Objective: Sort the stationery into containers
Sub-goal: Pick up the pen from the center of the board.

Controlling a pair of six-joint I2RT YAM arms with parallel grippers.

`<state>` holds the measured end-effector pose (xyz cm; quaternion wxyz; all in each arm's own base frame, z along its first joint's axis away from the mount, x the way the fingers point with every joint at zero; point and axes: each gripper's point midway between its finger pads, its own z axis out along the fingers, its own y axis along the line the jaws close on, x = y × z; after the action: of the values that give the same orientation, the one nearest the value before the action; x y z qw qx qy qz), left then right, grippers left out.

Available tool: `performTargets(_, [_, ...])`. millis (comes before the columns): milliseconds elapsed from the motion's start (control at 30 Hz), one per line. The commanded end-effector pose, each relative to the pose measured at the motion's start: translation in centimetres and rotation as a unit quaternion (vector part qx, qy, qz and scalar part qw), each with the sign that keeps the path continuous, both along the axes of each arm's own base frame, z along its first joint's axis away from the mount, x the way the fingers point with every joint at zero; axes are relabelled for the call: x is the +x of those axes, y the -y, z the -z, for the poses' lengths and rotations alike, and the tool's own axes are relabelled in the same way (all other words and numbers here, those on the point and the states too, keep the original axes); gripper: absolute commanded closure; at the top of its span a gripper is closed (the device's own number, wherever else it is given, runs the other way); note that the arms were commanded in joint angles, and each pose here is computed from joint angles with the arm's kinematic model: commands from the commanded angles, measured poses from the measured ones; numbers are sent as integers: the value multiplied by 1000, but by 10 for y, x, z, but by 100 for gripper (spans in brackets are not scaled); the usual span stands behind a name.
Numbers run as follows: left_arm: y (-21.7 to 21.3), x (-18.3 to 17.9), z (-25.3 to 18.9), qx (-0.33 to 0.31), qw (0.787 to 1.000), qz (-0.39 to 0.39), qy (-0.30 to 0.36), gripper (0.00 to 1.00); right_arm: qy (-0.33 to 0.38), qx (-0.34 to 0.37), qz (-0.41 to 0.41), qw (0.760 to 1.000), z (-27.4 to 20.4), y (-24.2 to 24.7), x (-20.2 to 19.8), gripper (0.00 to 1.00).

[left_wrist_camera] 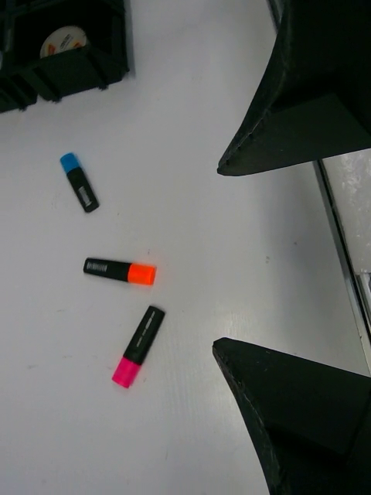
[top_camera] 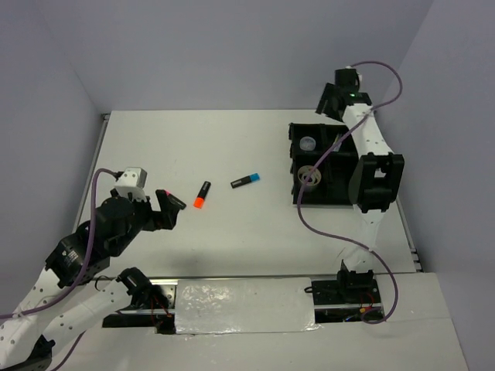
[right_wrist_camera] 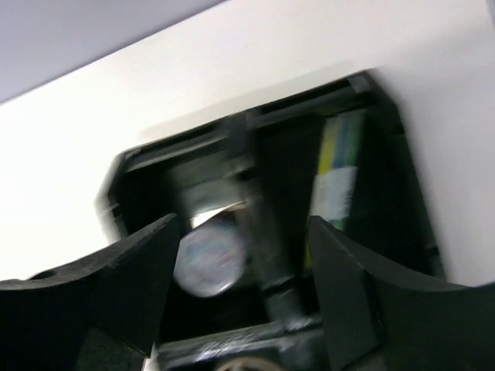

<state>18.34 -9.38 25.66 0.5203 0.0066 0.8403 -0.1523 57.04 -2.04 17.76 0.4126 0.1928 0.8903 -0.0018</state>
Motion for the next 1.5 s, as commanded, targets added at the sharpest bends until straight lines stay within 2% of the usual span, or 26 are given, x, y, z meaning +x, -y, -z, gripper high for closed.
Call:
performTargets(0, [-26, 14, -6, 5, 996, -87, 10, 1, 53, -34, -89, 994, -74, -105, -33, 22])
performTargets(33, [-36, 16, -4, 8, 994, -112, 5, 1, 31, -42, -89, 995, -58, -117, -46, 1])
performTargets(67, [-41, 17, -4, 9, 992, -124, 4, 1, 45, -21, -101, 994, -68, -154, -63, 0])
performTargets(133, [-47, 19, -7, -1, 991, -136, 13, 1, 30, -1, -109, 994, -44, -184, -85, 0])
performTargets(200, [-47, 20, -7, -2, 991, -132, 16, 1, 30, 25, -89, 995, -33, -217, -111, 0])
performTargets(300, [-48, 19, -9, -6, 991, -133, 19, 1, 26, 57, -30, 998, -17, -241, -127, 0])
performTargets(367, [-50, 18, -9, -8, 990, -139, 19, 1, -6, 77, 33, 996, -1, -244, -141, 0])
performTargets(567, [-54, 10, -16, -25, 989, -138, 40, 1, -60, 104, 119, 986, 43, -265, -158, 0])
performTargets(767, [-51, 9, -17, -26, 990, -130, 41, 1, -98, 126, 151, 976, 82, -283, -161, 2])
performTargets(1000, [-50, 9, -18, -26, 991, -127, 41, 1, -124, 96, 174, 972, 116, -292, -156, 5])
performTargets(1200, [-53, 5, -22, -33, 990, -130, 53, 1, -151, 63, 175, 971, 148, -290, -158, 15])
performTargets(1233, [-53, 5, -23, -33, 990, -129, 54, 1, -155, 59, 172, 971, 150, -292, -160, 24])
performTargets(1400, [-53, 5, -23, -34, 990, -129, 54, 1, -190, 32, 146, 970, 167, -288, -179, 46])
performTargets(1433, [-55, 5, -22, -32, 989, -133, 53, 1, -197, 29, 137, 970, 175, -287, -184, 55])
performTargets(1467, [-56, 4, -24, -35, 988, -137, 54, 1, -204, 35, 125, 970, 172, -289, -188, 59])
